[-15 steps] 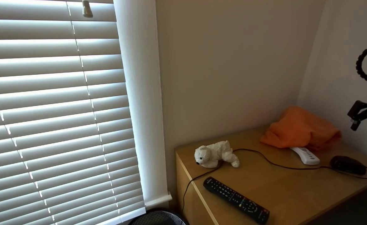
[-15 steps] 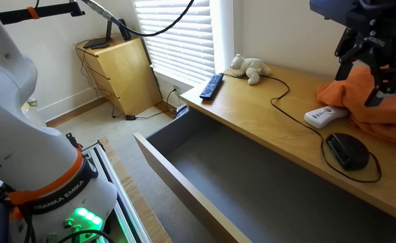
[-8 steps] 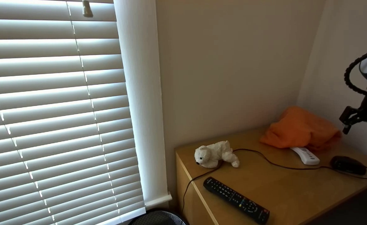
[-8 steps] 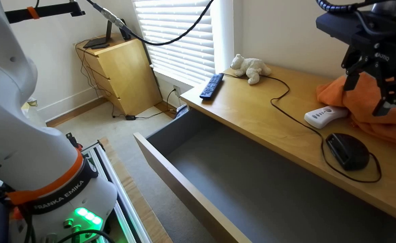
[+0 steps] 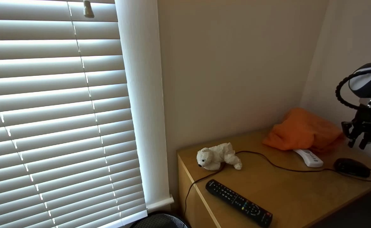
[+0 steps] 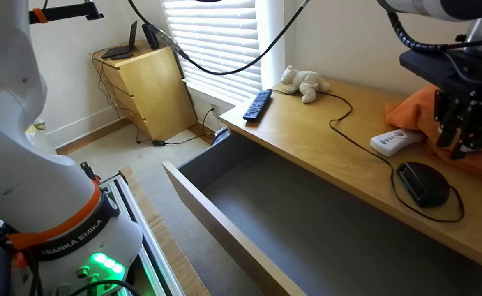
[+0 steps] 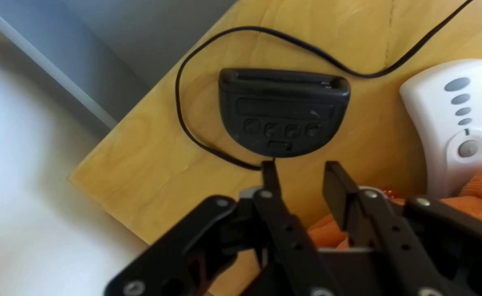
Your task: Press a button on the alarm clock on the right
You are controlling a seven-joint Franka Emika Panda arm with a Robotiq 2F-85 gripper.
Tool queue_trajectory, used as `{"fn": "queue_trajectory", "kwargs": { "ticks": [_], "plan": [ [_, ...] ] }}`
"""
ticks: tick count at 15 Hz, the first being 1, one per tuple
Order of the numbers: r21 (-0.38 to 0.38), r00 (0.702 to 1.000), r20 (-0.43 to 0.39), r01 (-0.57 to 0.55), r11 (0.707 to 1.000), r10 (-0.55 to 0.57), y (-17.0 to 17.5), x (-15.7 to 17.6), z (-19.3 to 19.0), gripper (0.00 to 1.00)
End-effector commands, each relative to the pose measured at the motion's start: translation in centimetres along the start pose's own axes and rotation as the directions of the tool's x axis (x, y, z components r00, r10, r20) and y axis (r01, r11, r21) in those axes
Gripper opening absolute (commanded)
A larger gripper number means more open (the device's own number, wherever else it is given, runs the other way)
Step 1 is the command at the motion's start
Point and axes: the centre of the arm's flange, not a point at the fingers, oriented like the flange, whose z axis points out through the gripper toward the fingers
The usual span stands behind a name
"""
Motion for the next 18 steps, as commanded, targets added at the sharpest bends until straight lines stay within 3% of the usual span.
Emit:
{"fn": "queue_trajectory", "kwargs": {
  "ticks": [1, 2, 13, 18],
  "plan": [
    [-0.021, 1.0, 0.017, -0.015, 1.0, 0.015, 0.5, 2.1, 1.8, 0.05],
    [-0.029, 1.0, 0.019, -0.015, 0.999, 0.015, 0.6, 2.2, 2.2, 0.0],
    [-0.061, 0.99, 0.135, -0.036, 0.997, 0.044, 0.9, 2.2, 5.1, 0.0],
    [-0.052, 0.99, 0.134, -0.041, 0.998, 0.047, 0.8, 2.7, 5.1, 0.0]
  ]
}}
